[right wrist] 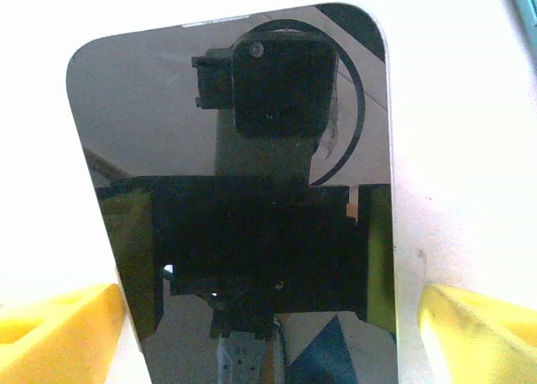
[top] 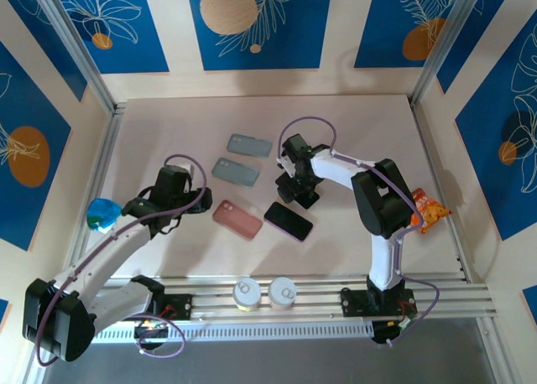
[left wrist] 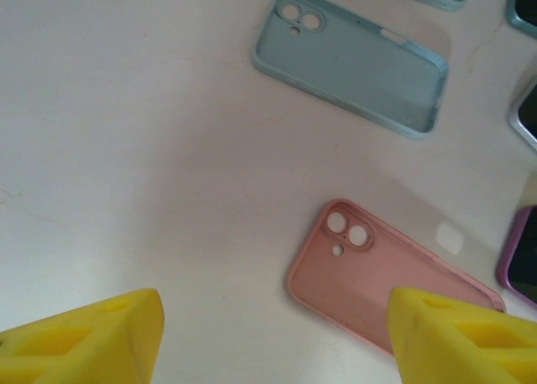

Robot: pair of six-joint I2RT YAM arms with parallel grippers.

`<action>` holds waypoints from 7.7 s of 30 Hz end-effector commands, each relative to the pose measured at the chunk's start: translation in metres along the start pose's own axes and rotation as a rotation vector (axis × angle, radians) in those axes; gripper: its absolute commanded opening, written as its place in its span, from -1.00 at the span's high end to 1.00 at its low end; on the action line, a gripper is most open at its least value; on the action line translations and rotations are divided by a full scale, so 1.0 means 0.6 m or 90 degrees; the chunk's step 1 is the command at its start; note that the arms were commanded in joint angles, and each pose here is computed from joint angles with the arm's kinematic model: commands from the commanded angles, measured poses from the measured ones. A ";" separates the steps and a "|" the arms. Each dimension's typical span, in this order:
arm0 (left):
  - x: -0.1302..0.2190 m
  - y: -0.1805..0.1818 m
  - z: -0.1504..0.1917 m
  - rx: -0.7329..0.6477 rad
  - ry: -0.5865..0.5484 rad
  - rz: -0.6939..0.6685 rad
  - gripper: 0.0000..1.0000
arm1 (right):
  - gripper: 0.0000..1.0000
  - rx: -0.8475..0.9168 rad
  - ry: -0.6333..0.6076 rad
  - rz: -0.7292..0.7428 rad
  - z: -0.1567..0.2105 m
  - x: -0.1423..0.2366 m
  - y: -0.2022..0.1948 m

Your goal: Put the phone into the phone case

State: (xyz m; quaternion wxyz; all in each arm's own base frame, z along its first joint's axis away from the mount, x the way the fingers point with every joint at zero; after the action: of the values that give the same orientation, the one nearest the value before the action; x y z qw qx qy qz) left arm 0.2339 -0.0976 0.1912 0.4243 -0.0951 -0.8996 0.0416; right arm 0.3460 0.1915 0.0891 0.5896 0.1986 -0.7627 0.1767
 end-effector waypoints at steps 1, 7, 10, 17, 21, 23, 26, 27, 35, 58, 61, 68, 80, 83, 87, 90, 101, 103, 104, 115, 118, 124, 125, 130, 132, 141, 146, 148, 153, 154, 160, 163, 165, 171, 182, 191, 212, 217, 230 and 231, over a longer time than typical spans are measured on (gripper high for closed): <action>0.007 -0.024 -0.016 -0.009 -0.003 0.066 -0.26 | -0.71 0.004 0.013 -0.019 0.001 -0.010 0.001; -0.003 -0.045 -0.017 0.016 0.007 0.136 -0.17 | -0.51 0.006 0.021 -0.008 0.008 -0.021 0.002; -0.004 -0.048 -0.019 0.017 0.007 0.145 -0.17 | -0.47 0.010 0.025 -0.003 0.012 -0.027 0.004; -0.006 -0.050 -0.021 0.018 0.010 0.147 -0.11 | -0.41 0.017 0.039 0.014 0.014 -0.036 0.005; -0.016 -0.051 -0.016 0.023 0.010 0.154 -0.10 | -0.19 0.019 0.034 0.019 0.013 -0.033 0.004; -0.026 -0.052 -0.011 0.029 0.008 0.164 -0.10 | -0.16 0.020 0.017 0.020 0.009 -0.021 0.004; -0.035 -0.059 -0.010 0.029 0.014 0.183 -0.11 | -0.15 0.023 -0.018 0.010 -0.002 0.007 0.006; -0.037 -0.062 -0.013 0.028 0.013 0.188 -0.11 | -0.15 0.024 -0.030 0.005 -0.005 0.020 0.006; -0.073 -0.100 -0.026 0.013 0.026 0.261 -0.22 | -0.12 0.056 -0.084 -0.044 -0.022 0.088 0.021; -0.186 -0.217 -0.069 0.071 0.072 0.476 -0.30 | -0.10 0.094 -0.113 -0.143 -0.013 0.149 0.087; -0.191 -0.223 -0.071 0.073 0.073 0.489 -0.29 | -0.08 0.097 -0.115 -0.150 -0.012 0.153 0.092; -0.207 -0.246 -0.072 0.070 0.090 0.516 -0.25 | -0.06 0.099 -0.117 -0.163 -0.009 0.158 0.095; -0.220 -0.257 -0.064 0.072 0.102 0.519 0.06 | -0.04 0.099 -0.121 -0.168 -0.009 0.163 0.098; -0.222 -0.258 -0.060 0.072 0.107 0.520 0.09 | -0.04 0.099 -0.124 -0.167 -0.010 0.166 0.097; -0.223 -0.258 -0.057 0.071 0.110 0.519 0.15 | -0.03 0.099 -0.124 -0.167 -0.009 0.167 0.097; -0.223 -0.260 -0.056 0.070 0.112 0.521 0.24 | -0.02 0.099 -0.124 -0.169 -0.008 0.168 0.098; -0.223 -0.267 -0.057 0.071 0.110 0.533 0.60 | -0.01 0.099 -0.127 -0.172 -0.003 0.171 0.098; -0.223 -0.266 -0.059 0.072 0.108 0.533 1.00 | -0.01 0.098 -0.129 -0.173 -0.003 0.171 0.098; -0.221 -0.267 -0.057 0.070 0.104 0.533 1.00 | -0.02 0.097 -0.127 -0.175 -0.002 0.170 0.099; -0.157 -0.264 -0.105 0.104 -0.032 0.553 1.00 | -0.63 -0.007 -0.173 -0.237 0.029 0.193 0.070; -0.134 -0.259 -0.122 0.131 -0.079 0.550 1.00 | -0.64 -0.110 -0.221 -0.334 0.046 0.217 0.047; -0.094 -0.246 -0.136 0.192 -0.135 0.506 1.00 | -0.71 -0.282 -0.300 -0.521 0.090 0.228 0.003; -0.086 -0.245 -0.137 0.203 -0.143 0.498 1.00 | -0.75 -0.306 -0.313 -0.544 0.096 0.226 -0.005; -0.052 -0.241 -0.132 0.262 -0.189 0.480 1.00 | -0.85 -0.356 -0.352 -0.634 0.114 0.213 -0.023; -0.043 -0.247 -0.132 0.282 -0.195 0.483 1.00 | -0.85 -0.356 -0.354 -0.657 0.111 0.212 -0.021; -0.039 -0.277 -0.134 0.320 -0.201 0.505 1.00 | -0.78 -0.359 -0.350 -0.739 0.074 0.197 -0.034; -0.049 -0.290 -0.136 0.363 -0.225 0.560 1.00 | -0.76 -0.350 -0.359 -0.751 0.063 0.197 -0.037; -0.056 -0.297 -0.134 0.357 -0.217 0.566 1.00 | -0.74 -0.346 -0.366 -0.752 0.059 0.200 -0.039; -0.066 -0.303 -0.125 0.350 -0.205 0.576 1.00 | -0.49 -0.334 -0.376 -0.763 0.047 0.205 -0.039; -0.069 -0.303 -0.123 0.348 -0.203 0.574 1.00 | -0.40 -0.335 -0.377 -0.764 0.045 0.204 -0.040; -0.073 -0.300 -0.116 0.363 -0.204 0.589 1.00 | -0.30 -0.336 -0.369 -0.776 0.037 0.193 -0.038; -0.075 -0.303 -0.116 0.366 -0.197 0.594 1.00 | -0.24 -0.343 -0.369 -0.775 0.033 0.190 -0.040; -0.075 -0.304 -0.116 0.365 -0.196 0.595 1.00 | -0.21 -0.339 -0.369 -0.779 0.031 0.193 -0.040; -0.079 -0.307 -0.115 0.364 -0.185 0.596 1.00 | 0.08 -0.330 -0.366 -0.789 0.024 0.202 -0.037; -0.106 -0.302 -0.097 0.344 -0.156 0.567 0.64 | 0.79 -0.333 -0.361 -0.793 0.027 0.216 -0.032; -0.123 -0.280 -0.086 0.338 -0.161 0.536 0.06 | 1.00 -0.332 -0.353 -0.774 0.041 0.234 -0.024; -0.087 -0.090 -0.093 0.215 -0.183 0.181 -0.24 | 1.00 -0.412 -0.347 -0.653 0.088 0.236 -0.044; -0.117 -0.037 -0.103 0.201 -0.138 0.070 -0.27 | 1.00 -0.415 -0.331 -0.644 0.063 0.216 -0.044; -0.272 0.012 -0.179 0.163 -0.061 0.024 -0.09 | 1.00 -0.407 -0.298 -0.660 -0.004 0.184 -0.044; -0.281 0.012 -0.181 0.160 -0.059 0.024 -0.09 | 1.00 -0.407 -0.297 -0.657 -0.005 0.185 -0.045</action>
State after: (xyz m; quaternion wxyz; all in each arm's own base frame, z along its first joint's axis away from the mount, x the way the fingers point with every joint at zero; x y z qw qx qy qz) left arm 0.4134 -0.1243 0.1336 0.3832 -0.0441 -0.9025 0.1914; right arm 0.3311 0.1554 0.1801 0.4654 0.3537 -0.6931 -0.4218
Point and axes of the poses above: each hand's point on the last joint's axis, 136 mm out from that joint toward the fingers, its own x axis back along the fingers, its own y axis along the line the jaws close on, z = x × y, the point moved 7 cm from there along x, back along the fingers, and after that the axes turned 5 degrees about -x, right-handed, at the moved point
